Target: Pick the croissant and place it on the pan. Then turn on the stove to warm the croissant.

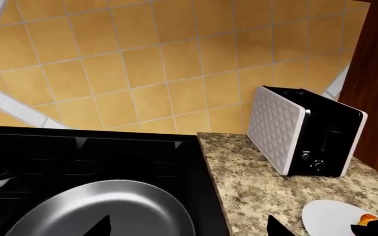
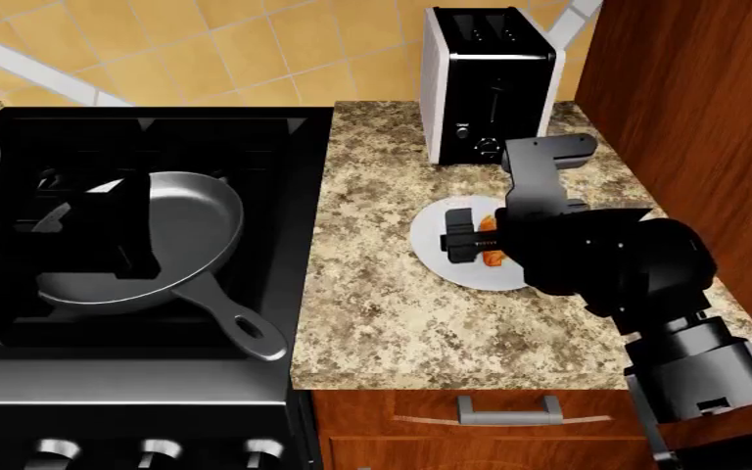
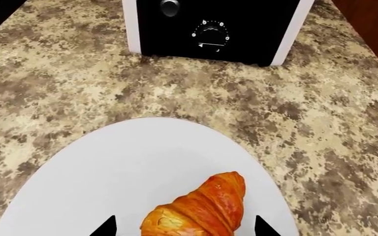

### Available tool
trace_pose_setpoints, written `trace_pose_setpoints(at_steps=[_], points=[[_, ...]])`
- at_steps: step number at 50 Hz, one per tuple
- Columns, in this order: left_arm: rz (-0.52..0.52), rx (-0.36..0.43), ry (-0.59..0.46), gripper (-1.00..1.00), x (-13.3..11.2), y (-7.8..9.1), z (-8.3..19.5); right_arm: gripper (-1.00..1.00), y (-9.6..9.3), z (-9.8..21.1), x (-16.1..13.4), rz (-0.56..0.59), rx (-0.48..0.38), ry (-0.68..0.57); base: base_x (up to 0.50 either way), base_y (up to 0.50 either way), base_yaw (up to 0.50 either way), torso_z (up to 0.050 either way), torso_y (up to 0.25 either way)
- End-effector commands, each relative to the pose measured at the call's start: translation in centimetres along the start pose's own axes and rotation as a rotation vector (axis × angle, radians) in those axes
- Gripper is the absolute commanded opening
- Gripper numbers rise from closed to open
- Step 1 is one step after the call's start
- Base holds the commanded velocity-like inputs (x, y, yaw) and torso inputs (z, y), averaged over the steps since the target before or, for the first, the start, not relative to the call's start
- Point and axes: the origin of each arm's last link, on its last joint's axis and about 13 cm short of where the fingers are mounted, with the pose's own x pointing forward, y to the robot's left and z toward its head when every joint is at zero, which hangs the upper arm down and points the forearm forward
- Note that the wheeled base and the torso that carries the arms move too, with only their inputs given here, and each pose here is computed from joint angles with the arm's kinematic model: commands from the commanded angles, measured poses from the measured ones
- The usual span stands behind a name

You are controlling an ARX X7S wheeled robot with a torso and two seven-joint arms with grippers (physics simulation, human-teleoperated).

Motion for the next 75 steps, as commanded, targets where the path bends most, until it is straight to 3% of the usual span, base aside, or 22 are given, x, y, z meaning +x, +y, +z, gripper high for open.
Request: trace_pose_setpoints(at_steps=[1,21,22,52,75], points=[[0.001,0.002,0.002,1.0,0.0,0.0,0.0,1.0,0.0,-0.2,0.2,0.0,0.001,0.005,0.0,0.0,0.0,0.0,0.0],[0.003,0.002,0.007,1.0,0.1,0.1,-0.2,1.0,0.0,-0.5,0.5,0.004,-0.004,0.013,0.0,0.0,0.0,0.0,0.0],[0.003,0.001,0.007,1.0,0.1,0.1,-0.2,-1.0,0.1,-0.5,0.4,0.0,-0.012,0.006,0.0,0.0,0.0,0.0,0.0],[0.002,0.002,-0.006,1.0,-0.7,-0.1,0.3,-1.0,0.1,1.1,-1.8,-0.015,-0.054,-0.097,0.0,0.0,0.0,0.0,0.0],[0.016,0.015,-0.004,1.0,-0.7,-0.6,0.5,-1.0,-0.8,1.2,-7.0,0.129,-0.066,-0.344,0.0,0.0,0.0,0.0,0.0]])
